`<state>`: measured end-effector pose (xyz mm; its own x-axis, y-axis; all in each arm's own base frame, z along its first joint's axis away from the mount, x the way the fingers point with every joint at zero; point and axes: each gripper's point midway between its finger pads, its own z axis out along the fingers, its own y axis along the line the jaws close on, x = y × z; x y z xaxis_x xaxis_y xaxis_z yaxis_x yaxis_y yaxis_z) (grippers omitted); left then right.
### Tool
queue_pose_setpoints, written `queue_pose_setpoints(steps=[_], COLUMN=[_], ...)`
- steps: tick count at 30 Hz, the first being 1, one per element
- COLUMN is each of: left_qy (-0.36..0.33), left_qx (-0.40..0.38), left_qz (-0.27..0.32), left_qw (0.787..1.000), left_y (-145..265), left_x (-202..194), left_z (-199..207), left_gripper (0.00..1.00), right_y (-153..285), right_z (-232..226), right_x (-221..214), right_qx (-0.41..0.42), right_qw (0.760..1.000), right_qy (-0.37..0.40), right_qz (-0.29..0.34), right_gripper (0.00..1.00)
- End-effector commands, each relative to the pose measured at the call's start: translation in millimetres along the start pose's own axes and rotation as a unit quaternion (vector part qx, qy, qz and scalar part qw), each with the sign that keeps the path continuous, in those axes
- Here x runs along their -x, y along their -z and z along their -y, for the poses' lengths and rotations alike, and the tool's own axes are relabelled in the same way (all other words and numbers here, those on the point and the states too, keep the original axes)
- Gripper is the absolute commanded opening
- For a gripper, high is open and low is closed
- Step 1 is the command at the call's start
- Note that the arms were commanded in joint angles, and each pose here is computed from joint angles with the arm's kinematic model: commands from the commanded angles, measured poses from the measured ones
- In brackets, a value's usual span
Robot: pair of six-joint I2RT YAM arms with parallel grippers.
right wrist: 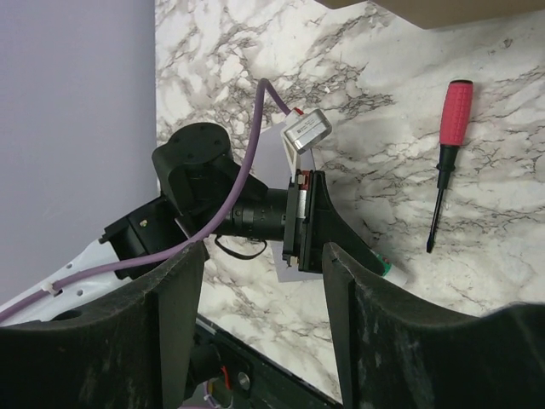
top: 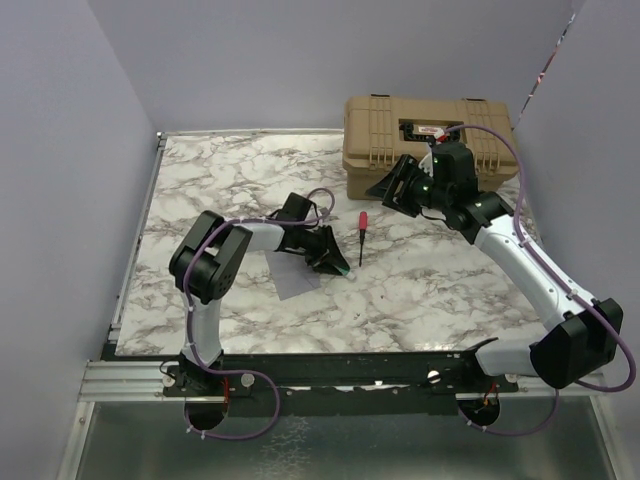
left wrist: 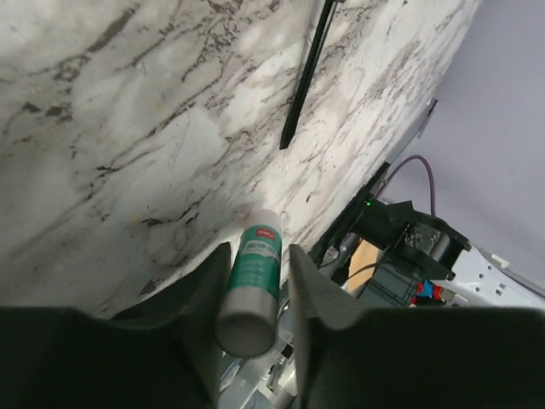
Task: Place the letter into the envelope and seal it
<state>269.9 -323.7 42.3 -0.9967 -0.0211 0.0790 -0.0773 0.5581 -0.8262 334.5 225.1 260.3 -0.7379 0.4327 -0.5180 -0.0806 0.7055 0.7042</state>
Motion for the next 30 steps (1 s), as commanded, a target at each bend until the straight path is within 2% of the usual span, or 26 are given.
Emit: queue_pose_setpoints(steps=[1, 9, 12, 14, 17, 19, 20, 22, 24, 27, 30], left_qy=[0.004, -0.019, -0.07, -0.103, -0.138, -0.149, -0.154, -0.159, -0.163, -0.165, -0.185], left_qx=[0.042, 0.043, 0.019, 0.005, -0.001, 0.011, 0.019, 0.056, 0.11, 0.203, 0.271], left_qz=[0.002, 0.021, 0.032, 0.05, 0.097, 0.152, 0.183, 0.258, 0.342, 0.459, 0.534], left_qw=[0.999, 0.999, 0.997, 0.993, 0.986, 0.977, 0.971, 0.951, 0.919, 0.849, 0.779], left_y=[-6, 1, 12, 23, 47, 72, 89, 128, 177, 255, 325], left_x=[3, 11, 16, 21, 31, 44, 51, 66, 79, 82, 66], left_z=[-18, -7, 19, 38, 63, 72, 77, 78, 76, 73, 85], left_gripper=[0.39, 0.63, 0.76, 0.82, 0.87, 0.89, 0.95, 0.99, 0.99, 0.99, 0.99], right_y=[8, 13, 18, 23, 32, 35, 38, 45, 54, 66, 83], right_z=[1, 2, 6, 10, 18, 35, 41, 54, 64, 69, 70], right_x=[3, 8, 13, 18, 29, 31, 33, 37, 41, 43, 46], right_qx=[-0.009, -0.021, -0.035, -0.052, -0.097, -0.158, -0.181, -0.227, -0.258, -0.268, -0.275], right_qw=[1.0, 0.999, 0.999, 0.997, 0.993, 0.986, 0.981, 0.971, 0.962, 0.957, 0.953], right_qy=[-0.003, 0.001, 0.008, 0.013, 0.027, 0.034, 0.041, 0.054, 0.065, 0.081, 0.083], right_qz=[0.017, 0.027, 0.039, 0.053, 0.064, 0.052, 0.049, 0.046, 0.054, 0.071, 0.093], right_gripper=[0.61, 0.64, 0.68, 0.74, 0.78, 0.78, 0.78, 0.77, 0.76, 0.77, 0.77])
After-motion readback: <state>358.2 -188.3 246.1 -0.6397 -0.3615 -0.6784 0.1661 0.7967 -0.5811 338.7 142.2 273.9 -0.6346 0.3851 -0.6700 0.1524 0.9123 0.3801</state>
